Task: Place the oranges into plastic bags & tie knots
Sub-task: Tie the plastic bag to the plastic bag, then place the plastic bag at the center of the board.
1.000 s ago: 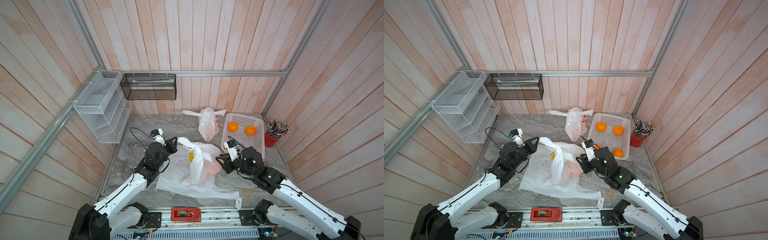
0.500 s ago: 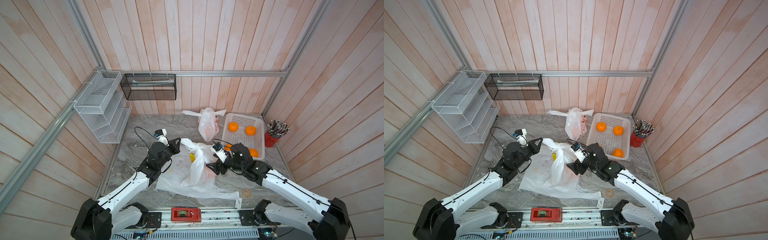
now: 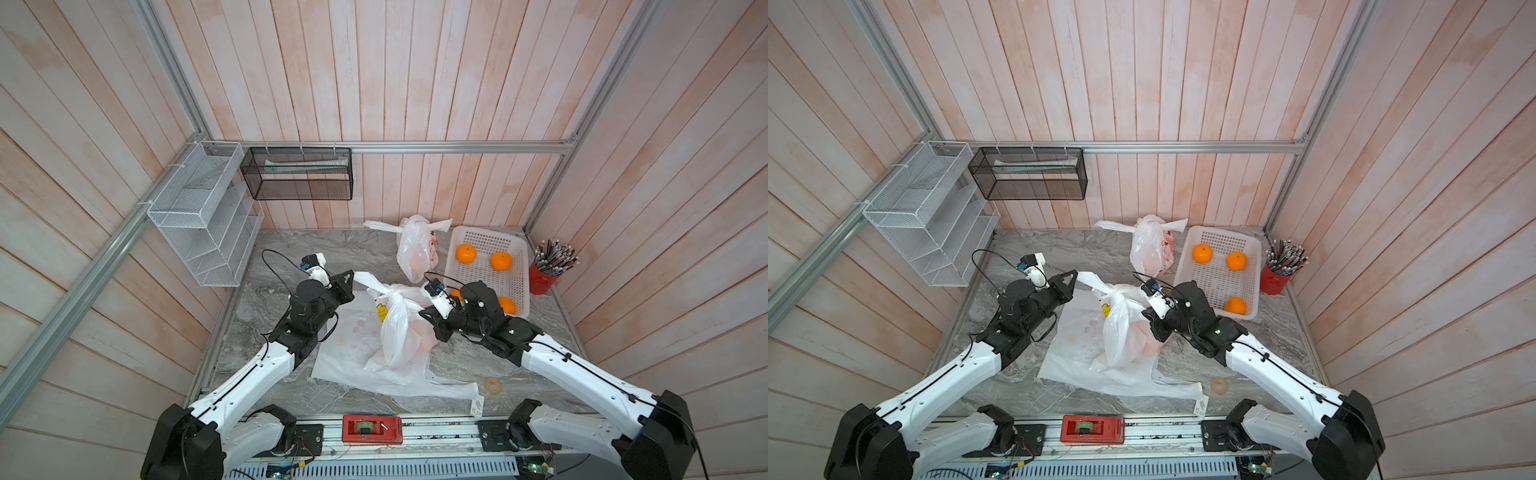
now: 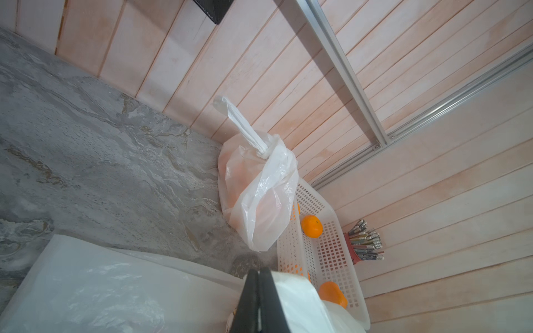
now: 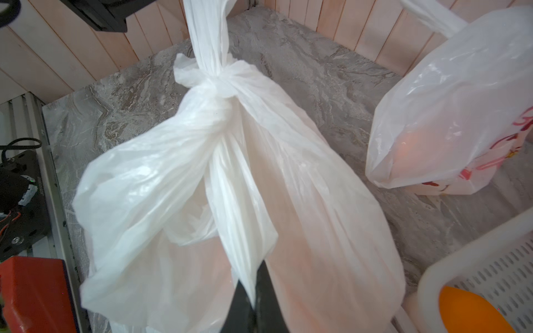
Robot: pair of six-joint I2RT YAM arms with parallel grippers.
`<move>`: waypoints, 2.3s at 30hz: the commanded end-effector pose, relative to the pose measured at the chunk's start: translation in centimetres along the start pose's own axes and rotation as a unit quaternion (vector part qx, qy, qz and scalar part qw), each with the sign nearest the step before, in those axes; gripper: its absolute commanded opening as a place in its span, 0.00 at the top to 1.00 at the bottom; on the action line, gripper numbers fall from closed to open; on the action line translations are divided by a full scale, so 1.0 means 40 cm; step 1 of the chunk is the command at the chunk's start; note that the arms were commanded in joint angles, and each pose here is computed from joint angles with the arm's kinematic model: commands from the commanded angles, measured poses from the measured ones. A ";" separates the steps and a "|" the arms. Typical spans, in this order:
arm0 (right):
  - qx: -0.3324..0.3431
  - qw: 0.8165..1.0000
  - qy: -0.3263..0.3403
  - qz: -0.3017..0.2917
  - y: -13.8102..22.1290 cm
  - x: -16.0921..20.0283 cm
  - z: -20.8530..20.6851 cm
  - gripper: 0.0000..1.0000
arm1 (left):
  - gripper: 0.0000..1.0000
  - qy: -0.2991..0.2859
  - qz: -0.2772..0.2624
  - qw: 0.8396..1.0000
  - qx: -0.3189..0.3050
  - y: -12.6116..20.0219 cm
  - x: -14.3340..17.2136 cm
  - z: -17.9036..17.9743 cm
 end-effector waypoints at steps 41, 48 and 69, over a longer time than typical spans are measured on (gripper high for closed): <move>0.135 0.969 -0.153 -0.139 -0.269 -0.353 -0.531 1.00 | 1.00 -0.010 -0.177 0.974 -0.138 -0.129 -0.477 0.213; 0.079 0.972 -0.177 -0.130 -0.374 -0.310 -0.589 1.00 | 1.00 -0.033 -0.157 0.976 -0.147 -0.225 -0.490 0.277; 0.119 0.951 -0.236 -0.161 0.060 -0.126 -0.433 0.12 | 0.24 -0.139 -0.102 0.976 -0.136 0.059 -0.329 0.116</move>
Point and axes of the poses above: each gripper's point midway between its finger pads, its own y axis back along the fingers, its own z axis along the line the jaws close on, x = y × z, the point moved 7 cm from there along y, back along the fingers, and after that the axes turned 9 degrees about y, right-handed, at the moved point
